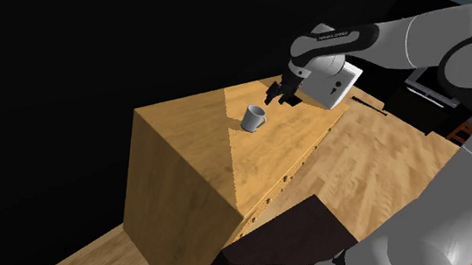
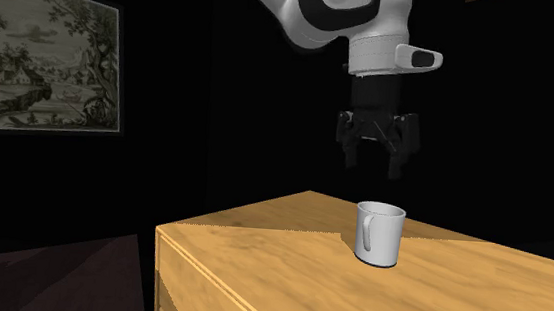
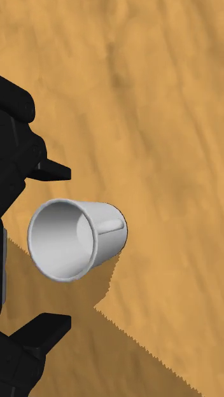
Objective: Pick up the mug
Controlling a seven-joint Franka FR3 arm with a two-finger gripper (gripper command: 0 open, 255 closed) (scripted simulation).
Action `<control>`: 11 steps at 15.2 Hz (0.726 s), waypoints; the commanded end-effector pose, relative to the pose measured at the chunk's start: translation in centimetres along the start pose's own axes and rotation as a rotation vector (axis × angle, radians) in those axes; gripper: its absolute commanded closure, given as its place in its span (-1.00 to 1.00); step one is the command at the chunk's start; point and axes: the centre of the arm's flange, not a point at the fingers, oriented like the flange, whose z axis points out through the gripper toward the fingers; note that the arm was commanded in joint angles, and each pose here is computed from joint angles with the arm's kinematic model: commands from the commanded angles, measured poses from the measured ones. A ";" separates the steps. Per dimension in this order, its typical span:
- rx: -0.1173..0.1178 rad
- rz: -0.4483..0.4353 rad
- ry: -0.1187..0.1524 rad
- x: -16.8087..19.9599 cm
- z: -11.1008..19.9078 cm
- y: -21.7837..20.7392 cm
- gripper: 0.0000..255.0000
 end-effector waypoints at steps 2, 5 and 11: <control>0.010 -0.002 -0.011 2.2 3.1 1.8 -1.00; 0.019 -0.005 -0.023 4.3 6.4 3.1 -1.00; 0.023 -0.005 -0.027 4.7 9.6 3.6 -1.00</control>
